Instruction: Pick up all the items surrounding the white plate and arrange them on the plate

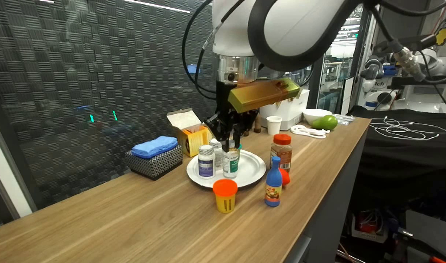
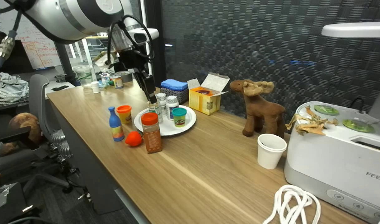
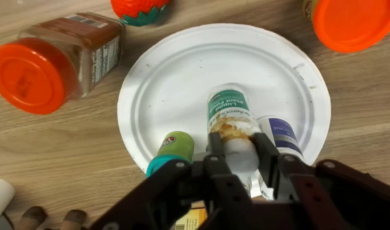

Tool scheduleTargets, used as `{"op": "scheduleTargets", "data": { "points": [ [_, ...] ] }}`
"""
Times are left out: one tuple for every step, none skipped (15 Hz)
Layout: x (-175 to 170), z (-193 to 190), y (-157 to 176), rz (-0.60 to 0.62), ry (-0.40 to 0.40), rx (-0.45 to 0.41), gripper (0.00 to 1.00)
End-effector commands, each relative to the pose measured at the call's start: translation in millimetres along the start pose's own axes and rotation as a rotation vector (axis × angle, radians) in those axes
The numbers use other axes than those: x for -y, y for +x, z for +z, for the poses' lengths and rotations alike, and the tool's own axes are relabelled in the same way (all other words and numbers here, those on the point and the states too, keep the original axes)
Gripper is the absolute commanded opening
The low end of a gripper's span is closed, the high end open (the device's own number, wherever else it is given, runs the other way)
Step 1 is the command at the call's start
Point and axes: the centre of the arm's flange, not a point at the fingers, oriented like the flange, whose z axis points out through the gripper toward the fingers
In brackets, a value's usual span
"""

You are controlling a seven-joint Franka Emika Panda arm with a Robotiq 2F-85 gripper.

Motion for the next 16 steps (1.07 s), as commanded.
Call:
{"op": "scheduleTargets", "data": {
  "points": [
    [-3,3,14,0.004,0.060,0.002,0.08],
    [-4,3,17,0.010,0.069,0.003,0.08],
    [-5,4,19,0.013,0.073,0.000,0.08],
    [-6,3,21,0.016,0.078,0.000,0.08],
    [-7,3,23,0.018,0.080,-0.001,0.08],
    [-8,2,25,0.020,0.083,-0.003,0.08],
    [-9,2,27,0.020,0.083,-0.006,0.08],
    [-9,2,28,0.020,0.081,-0.008,0.08],
    [-10,3,29,0.021,0.080,-0.009,0.08],
    [-10,3,30,0.022,0.079,-0.010,0.08],
    [-10,4,31,0.023,0.080,-0.009,0.08],
    [-11,5,31,0.024,0.079,-0.008,0.08],
    [-11,7,31,0.027,0.079,-0.005,0.08],
    [-10,8,30,0.028,0.077,-0.005,0.08],
    [-10,10,30,0.028,0.074,-0.004,0.08],
    [-10,11,31,0.028,0.070,-0.004,0.08]
  ]
}}
